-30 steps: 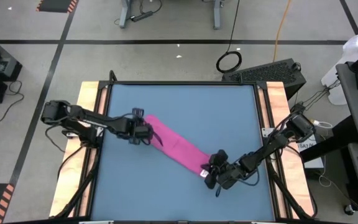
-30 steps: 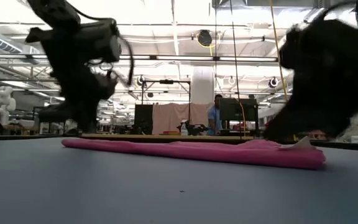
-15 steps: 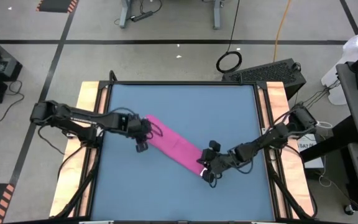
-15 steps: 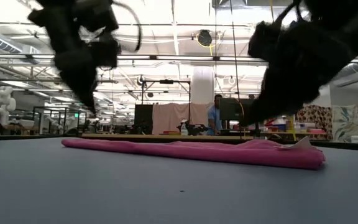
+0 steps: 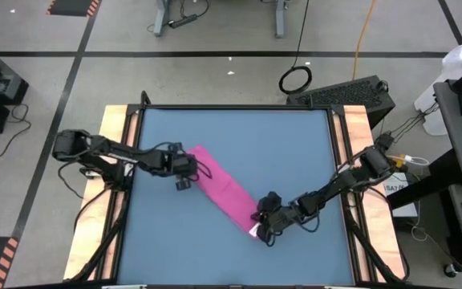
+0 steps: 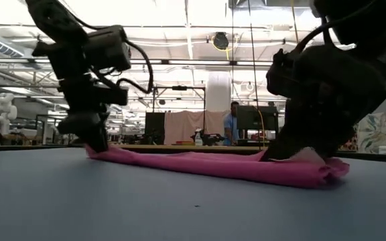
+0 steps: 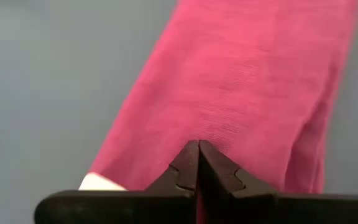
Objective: Roll towel into tight, uniform cylinder
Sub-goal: Roll the pink towel
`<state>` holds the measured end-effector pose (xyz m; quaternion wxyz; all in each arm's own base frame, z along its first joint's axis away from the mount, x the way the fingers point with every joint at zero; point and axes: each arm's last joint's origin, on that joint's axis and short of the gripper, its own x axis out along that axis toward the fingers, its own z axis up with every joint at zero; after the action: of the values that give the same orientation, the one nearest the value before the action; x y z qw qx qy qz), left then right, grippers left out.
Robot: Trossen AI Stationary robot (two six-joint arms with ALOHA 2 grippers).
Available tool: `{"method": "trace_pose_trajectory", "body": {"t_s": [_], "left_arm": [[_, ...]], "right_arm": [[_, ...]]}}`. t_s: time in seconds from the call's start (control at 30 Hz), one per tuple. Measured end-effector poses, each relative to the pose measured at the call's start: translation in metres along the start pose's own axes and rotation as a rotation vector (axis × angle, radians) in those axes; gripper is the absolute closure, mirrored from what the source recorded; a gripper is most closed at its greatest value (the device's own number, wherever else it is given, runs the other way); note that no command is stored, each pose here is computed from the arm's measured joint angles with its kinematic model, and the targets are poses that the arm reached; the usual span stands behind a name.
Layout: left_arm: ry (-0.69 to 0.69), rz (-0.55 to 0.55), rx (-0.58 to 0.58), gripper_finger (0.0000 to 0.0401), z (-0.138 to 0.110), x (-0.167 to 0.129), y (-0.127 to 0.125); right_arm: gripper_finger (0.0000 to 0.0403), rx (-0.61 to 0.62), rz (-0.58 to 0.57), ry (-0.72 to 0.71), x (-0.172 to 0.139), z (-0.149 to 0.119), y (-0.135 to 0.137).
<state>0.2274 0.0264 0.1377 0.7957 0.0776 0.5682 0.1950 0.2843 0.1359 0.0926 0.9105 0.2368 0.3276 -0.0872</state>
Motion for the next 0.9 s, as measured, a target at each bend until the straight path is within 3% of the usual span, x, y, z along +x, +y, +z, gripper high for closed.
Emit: {"method": "trace_pose_trajectory", "body": {"t_s": [0.13, 0.3, 0.4, 0.53, 0.6, 0.7, 0.9], "left_arm": [[-0.022, 0.106, 0.027, 0.028, 0.005, 0.003, 0.02], [0.067, 0.188, 0.031, 0.028, 0.002, -0.009, 0.042], [0.045, 0.112, -0.067, 0.028, 0.007, -0.026, 0.045], [-0.041, -0.184, -0.215, 0.028, 0.009, -0.045, 0.031], [-0.021, -0.264, -0.253, 0.028, 0.004, -0.046, 0.021], [0.015, -0.233, -0.238, 0.028, -0.008, -0.035, 0.005], [0.002, -0.11, -0.167, 0.028, -0.018, -0.006, -0.005]], "right_arm": [[0.0399, 0.025, 0.067, -0.037, 0.005, 0.001, 0.006], [0.0399, 0.006, 0.07, -0.057, 0.0, 0.008, 0.007], [0.0399, -0.056, 0.07, -0.075, -0.013, 0.022, 0.009], [0.0399, -0.177, 0.03, -0.058, -0.033, 0.034, 0.007], [0.0399, -0.213, 0.015, -0.056, -0.037, 0.037, 0.005], [0.0399, -0.232, -0.008, -0.048, -0.035, 0.032, 0.001], [0.0399, -0.141, -0.062, 0.025, -0.015, 0.006, -0.006]]}}
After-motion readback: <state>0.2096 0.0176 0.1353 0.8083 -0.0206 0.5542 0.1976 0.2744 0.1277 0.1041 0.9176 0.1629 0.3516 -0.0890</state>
